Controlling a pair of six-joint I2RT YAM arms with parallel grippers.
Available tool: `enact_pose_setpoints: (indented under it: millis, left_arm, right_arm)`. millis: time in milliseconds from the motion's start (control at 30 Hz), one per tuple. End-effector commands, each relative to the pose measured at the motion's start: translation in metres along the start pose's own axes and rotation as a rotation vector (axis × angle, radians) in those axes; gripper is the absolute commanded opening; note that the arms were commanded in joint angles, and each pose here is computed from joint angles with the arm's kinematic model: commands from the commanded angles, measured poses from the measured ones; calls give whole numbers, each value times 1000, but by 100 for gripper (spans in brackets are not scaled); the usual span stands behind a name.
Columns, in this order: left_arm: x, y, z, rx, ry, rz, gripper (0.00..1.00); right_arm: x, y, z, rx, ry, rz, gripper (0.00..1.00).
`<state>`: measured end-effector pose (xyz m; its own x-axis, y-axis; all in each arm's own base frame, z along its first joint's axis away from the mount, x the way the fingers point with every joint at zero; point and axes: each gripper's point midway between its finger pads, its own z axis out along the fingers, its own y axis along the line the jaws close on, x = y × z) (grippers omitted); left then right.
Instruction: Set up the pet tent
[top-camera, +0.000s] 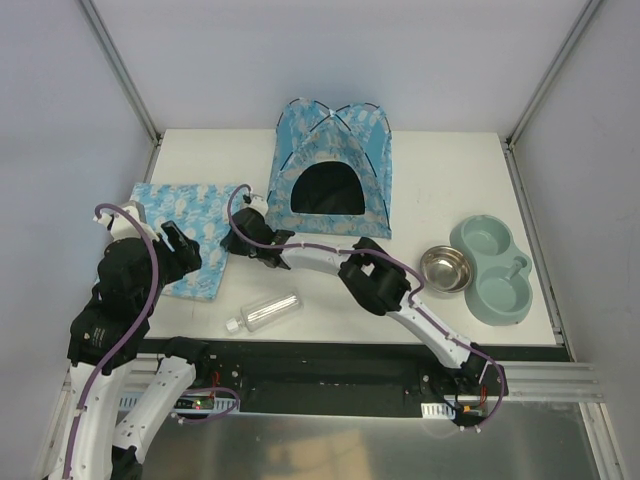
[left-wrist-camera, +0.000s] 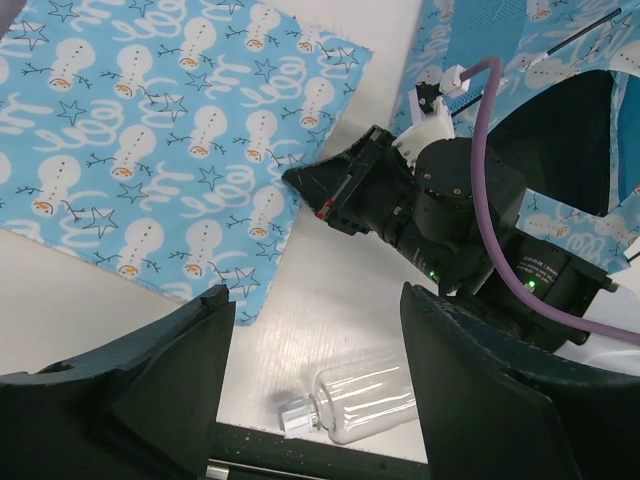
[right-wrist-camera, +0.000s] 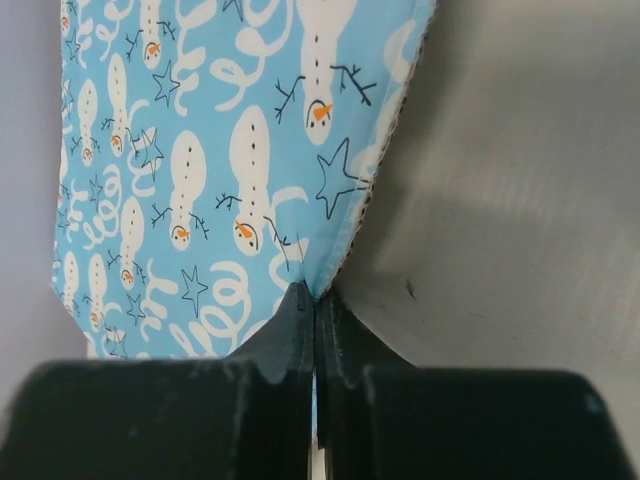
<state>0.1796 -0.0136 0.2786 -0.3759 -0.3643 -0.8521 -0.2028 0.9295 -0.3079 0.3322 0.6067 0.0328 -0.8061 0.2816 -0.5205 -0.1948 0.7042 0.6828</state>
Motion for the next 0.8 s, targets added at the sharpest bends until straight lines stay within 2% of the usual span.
enact_pose_setpoints:
  millis: [0,267,500,767]
  left_arm:
    - [-11,-5,-4,9,-16,-16,69]
    - [-22,-6,-6,3,-35,-12,70]
    - [-31,-12,-10,20,-48,-11,70]
    - [-36,-15,-7,34,-75,-24,72]
  right_arm:
    - [-68,61,-48,-98,-142,-163,0]
    - [-123,114,-126,-187,-223,-432,0]
    - [-182,140,-222,-215,-334,-463,0]
    - [-231,128,-331,-128,-383,-504,0]
